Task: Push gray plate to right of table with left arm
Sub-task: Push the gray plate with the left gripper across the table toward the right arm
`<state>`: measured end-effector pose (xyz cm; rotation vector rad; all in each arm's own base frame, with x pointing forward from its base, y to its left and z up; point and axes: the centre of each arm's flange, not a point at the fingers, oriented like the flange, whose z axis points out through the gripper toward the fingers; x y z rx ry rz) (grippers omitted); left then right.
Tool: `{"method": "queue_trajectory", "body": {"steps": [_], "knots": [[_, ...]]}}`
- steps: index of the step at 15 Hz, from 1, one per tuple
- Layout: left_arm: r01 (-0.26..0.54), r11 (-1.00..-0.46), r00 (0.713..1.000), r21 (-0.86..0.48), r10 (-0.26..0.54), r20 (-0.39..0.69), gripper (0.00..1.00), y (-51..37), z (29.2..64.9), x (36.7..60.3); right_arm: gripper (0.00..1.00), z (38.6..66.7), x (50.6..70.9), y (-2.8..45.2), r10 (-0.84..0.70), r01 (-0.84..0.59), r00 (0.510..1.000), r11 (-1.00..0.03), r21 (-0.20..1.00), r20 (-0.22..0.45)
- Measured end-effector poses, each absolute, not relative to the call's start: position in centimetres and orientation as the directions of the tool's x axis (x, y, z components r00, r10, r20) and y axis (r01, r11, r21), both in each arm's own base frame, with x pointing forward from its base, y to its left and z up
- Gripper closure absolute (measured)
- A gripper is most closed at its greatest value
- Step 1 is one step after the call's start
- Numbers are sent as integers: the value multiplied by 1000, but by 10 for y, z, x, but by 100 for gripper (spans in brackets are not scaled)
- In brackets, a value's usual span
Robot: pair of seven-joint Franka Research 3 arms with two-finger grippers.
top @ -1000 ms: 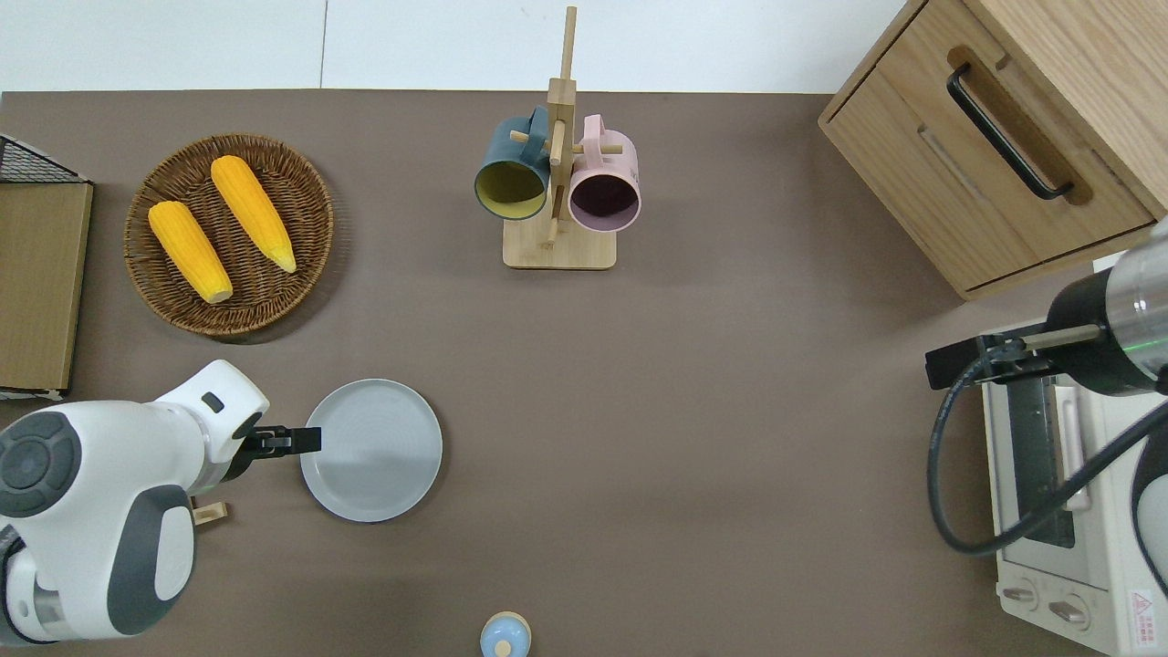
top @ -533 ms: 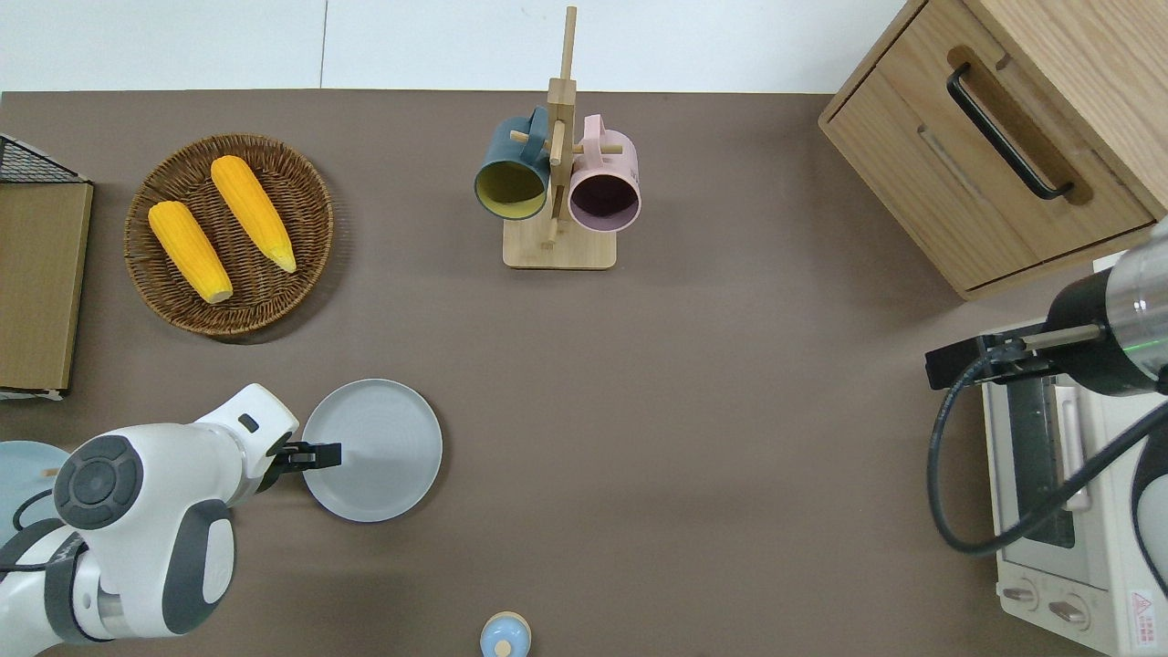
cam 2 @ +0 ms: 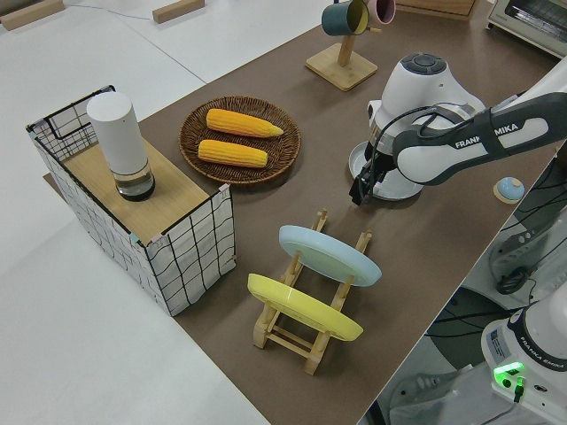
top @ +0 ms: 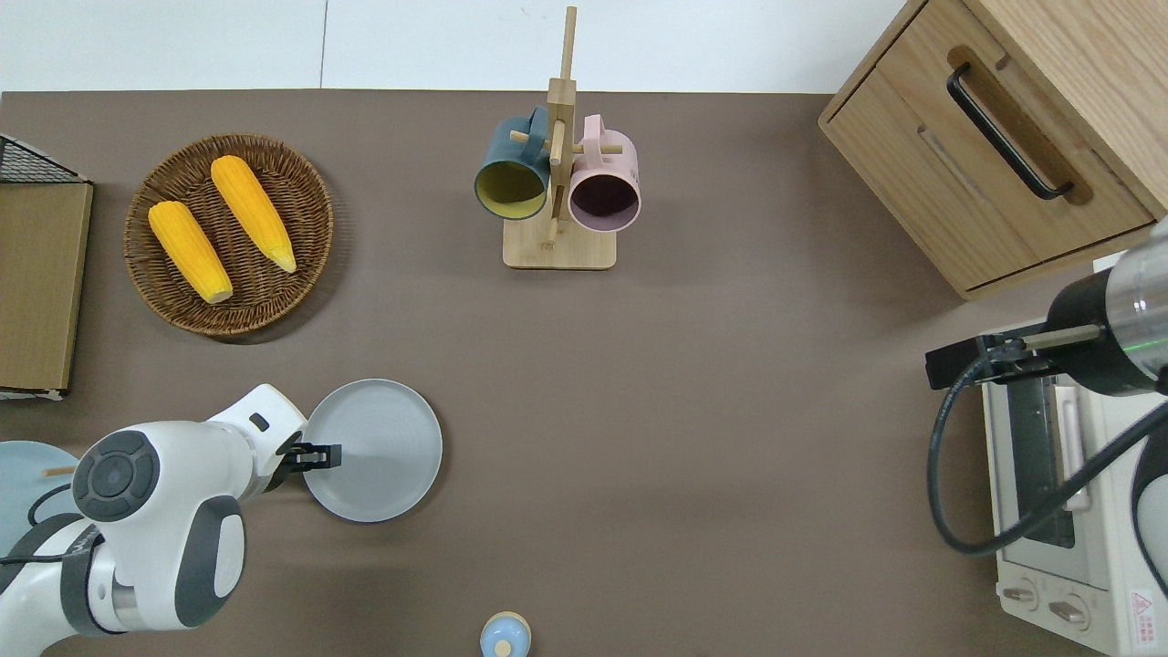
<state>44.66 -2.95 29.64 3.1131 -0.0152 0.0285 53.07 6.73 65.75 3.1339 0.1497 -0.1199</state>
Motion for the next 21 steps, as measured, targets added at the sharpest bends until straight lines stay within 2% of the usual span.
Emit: {"method": "queue_trajectory", "body": {"steps": [5, 6, 10, 13, 21], "knots": [[-6, -1000, 1000, 29, -5, 25, 85, -28, 299, 448, 1, 657, 531, 67, 95, 95, 993, -995, -2, -76], [-8, -1000, 1000, 30, -7, 29, 92, -29, 301, 448, 1, 657, 531, 67, 95, 95, 993, -995, -2, -76], [-5, -999, 999, 35, -3, 34, 97, -30, 303, 448, 1, 657, 531, 67, 95, 95, 993, -995, -2, -76], [7, -998, 999, 62, 10, 33, 97, -47, 303, 448, 1, 657, 531, 67, 95, 95, 993, -995, -2, -76], [71, -994, 997, 82, 73, 28, 97, -210, 301, 445, 1, 657, 531, 67, 95, 95, 993, -995, -2, -76]]}}
